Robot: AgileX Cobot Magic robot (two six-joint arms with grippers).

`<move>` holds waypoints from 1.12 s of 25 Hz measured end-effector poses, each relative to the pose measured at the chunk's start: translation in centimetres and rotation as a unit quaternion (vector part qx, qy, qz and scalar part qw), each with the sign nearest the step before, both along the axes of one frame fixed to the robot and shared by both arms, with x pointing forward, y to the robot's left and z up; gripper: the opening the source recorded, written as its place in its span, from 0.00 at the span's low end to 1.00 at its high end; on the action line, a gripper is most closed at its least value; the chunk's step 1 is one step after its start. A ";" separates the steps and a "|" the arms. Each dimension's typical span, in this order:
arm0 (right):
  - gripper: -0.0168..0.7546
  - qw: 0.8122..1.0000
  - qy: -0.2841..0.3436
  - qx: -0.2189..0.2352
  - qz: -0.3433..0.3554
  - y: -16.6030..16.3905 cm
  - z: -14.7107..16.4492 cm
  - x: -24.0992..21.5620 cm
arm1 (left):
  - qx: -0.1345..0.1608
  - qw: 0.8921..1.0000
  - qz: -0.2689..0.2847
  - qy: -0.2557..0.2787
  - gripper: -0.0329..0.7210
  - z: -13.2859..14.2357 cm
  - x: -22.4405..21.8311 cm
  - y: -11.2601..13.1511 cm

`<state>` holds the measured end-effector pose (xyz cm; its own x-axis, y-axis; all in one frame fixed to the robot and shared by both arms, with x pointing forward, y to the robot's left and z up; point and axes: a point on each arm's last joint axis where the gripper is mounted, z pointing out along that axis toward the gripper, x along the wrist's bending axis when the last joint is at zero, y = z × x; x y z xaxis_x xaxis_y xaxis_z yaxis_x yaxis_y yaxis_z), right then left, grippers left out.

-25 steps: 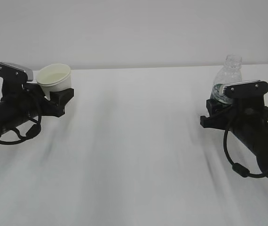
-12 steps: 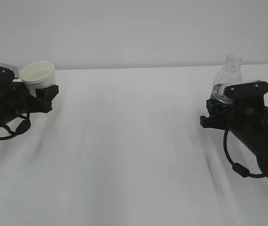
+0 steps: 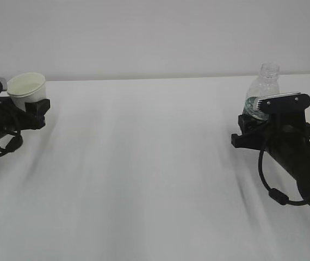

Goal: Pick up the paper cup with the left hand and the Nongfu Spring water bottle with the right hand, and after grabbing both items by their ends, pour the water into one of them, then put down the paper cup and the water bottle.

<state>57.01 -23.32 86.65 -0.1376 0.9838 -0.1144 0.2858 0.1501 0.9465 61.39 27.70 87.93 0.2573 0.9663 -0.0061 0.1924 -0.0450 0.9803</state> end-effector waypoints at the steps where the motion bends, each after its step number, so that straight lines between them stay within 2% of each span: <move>1: 0.57 1.000 0.000 0.000 0.000 0.0 0.0 0.0 | 0.000 1.000 0.006 0.002 0.68 -0.2 0.0 0.2; 8: 0.57 1.000 0.000 0.001 0.001 0.0 0.0 0.0 | -0.005 1.000 0.015 -0.005 0.68 -2.3 0.0 0.5; 13: 0.57 1.000 0.003 -0.001 0.005 0.1 -0.2 0.0 | -0.001 1.000 0.016 0.022 0.68 -4.8 -0.4 0.6; 28: 0.57 1.000 0.005 -0.003 0.009 0.1 -0.4 -0.1 | -0.005 0.999 0.033 0.019 0.69 -5.1 -0.4 0.8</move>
